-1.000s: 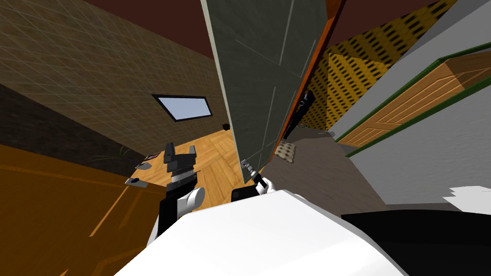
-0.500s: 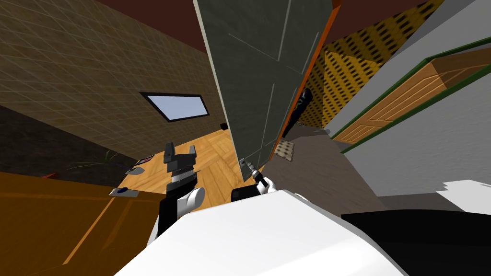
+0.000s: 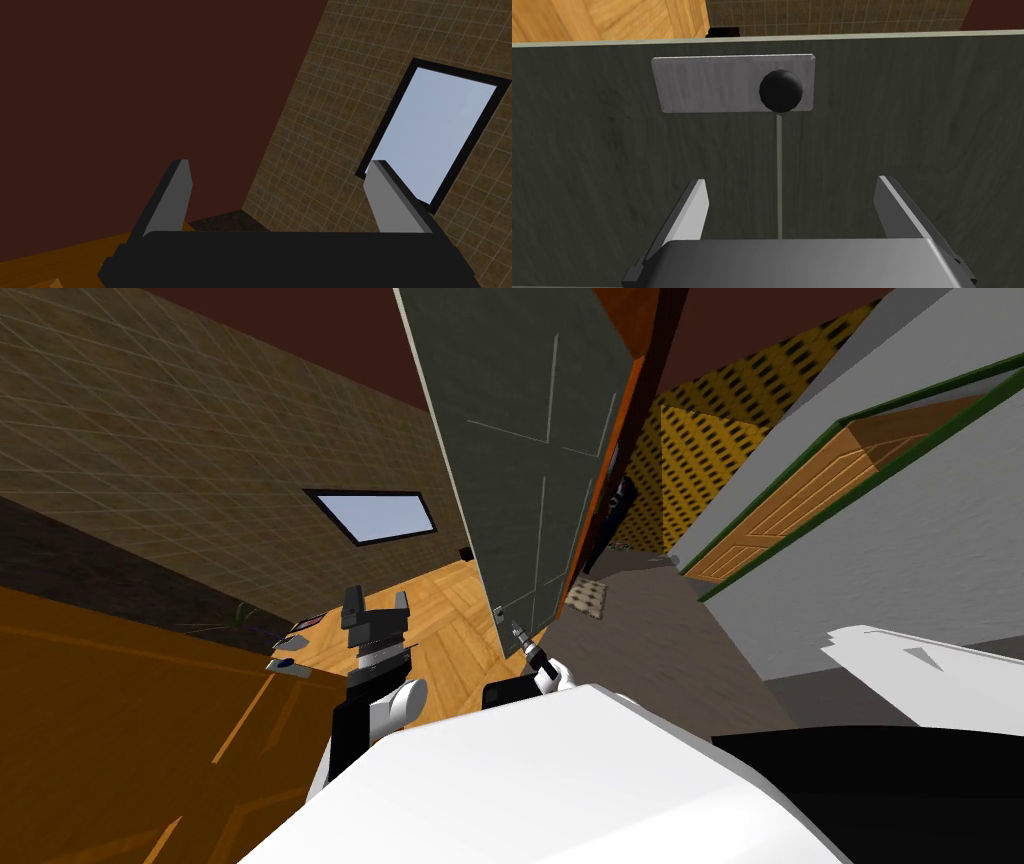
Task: Push the door open
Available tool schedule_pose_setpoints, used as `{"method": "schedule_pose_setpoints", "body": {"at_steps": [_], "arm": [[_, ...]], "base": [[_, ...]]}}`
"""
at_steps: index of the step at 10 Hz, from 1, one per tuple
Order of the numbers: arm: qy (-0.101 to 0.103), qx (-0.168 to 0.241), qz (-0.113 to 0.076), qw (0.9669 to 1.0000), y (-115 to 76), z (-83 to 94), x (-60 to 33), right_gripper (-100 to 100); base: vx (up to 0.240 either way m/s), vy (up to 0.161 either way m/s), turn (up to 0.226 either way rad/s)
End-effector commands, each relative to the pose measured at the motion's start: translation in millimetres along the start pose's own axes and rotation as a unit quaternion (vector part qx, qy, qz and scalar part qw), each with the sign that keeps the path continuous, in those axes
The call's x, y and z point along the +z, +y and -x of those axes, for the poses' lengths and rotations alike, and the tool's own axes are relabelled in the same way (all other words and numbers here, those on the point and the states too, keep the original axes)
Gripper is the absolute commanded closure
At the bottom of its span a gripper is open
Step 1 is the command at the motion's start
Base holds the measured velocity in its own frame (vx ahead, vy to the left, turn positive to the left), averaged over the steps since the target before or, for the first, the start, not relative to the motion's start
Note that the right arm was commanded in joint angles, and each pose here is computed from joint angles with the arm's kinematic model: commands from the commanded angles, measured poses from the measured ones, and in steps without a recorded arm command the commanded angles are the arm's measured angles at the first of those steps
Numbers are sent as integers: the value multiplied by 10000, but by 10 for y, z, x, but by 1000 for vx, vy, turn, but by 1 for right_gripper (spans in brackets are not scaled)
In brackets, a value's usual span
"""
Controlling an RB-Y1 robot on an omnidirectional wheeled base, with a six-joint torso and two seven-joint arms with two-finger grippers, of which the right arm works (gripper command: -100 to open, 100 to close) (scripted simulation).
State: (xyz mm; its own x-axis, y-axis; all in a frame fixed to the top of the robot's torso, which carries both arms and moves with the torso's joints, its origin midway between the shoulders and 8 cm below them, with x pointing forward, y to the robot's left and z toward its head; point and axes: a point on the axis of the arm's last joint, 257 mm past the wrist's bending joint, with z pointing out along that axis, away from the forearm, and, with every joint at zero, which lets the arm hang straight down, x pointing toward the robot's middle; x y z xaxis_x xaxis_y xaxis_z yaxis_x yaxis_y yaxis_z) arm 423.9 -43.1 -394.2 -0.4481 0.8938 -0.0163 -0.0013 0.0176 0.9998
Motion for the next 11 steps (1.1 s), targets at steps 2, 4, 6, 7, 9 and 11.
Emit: {"method": "schedule_pose_setpoints", "body": {"at_steps": [2, 4, 6, 7, 9, 11], "arm": [[35, 81, 34, 10000, 29, -82, 23, -100], [4, 31, 15, 10000, 11, -20, 6, -100], [-15, 14, 16, 10000, 6, 5, 1, -100], [-29, 7, 18, 10000, 5, 19, 0, -100], [-57, 4, 29, 10000, 7, 35, 3, -100], [-82, 16, 46, 10000, 14, 34, 12, -100]], "base": [[-208, -56, -25], [4, 2, 18], [169, 90, 18], [175, 94, 25], [190, 103, 31], [194, 105, 25]]}}
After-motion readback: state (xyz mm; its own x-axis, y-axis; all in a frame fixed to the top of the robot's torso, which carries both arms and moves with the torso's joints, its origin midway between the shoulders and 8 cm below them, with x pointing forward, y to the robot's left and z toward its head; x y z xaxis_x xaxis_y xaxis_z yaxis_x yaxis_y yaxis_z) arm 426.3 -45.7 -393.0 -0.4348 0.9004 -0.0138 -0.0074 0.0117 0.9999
